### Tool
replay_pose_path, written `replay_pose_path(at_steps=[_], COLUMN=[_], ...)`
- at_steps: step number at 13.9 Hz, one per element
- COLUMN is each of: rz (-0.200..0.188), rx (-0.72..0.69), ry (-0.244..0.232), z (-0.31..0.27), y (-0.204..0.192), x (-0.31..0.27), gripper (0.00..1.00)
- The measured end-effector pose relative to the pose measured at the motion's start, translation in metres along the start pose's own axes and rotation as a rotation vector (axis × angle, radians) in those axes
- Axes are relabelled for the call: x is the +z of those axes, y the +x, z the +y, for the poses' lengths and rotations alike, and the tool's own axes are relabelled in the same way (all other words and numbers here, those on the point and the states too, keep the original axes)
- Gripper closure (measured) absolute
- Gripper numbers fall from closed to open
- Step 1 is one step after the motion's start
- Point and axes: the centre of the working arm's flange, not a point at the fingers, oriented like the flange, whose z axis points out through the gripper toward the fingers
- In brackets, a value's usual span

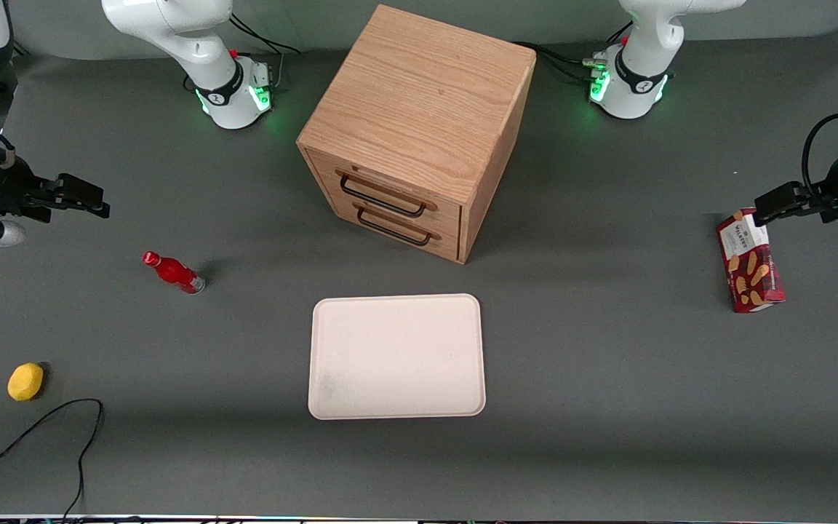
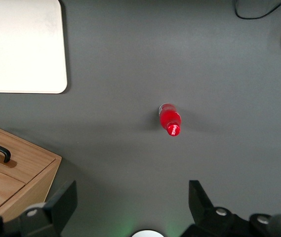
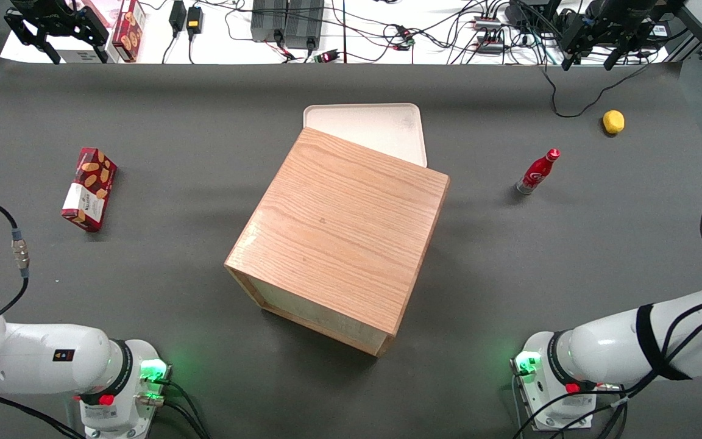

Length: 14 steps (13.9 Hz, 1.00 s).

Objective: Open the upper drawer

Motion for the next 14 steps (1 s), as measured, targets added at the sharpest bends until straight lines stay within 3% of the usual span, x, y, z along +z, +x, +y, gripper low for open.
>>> replay_pose_path(at_steps=[8, 14], rz=[-0.011, 0.029], rx=[-0.007, -0.038], ry=[0.000, 0.011], z=[-0.004, -0.010], y=[0.004, 0.018], x=[0.005, -0.009], gripper=[0.00, 0.00])
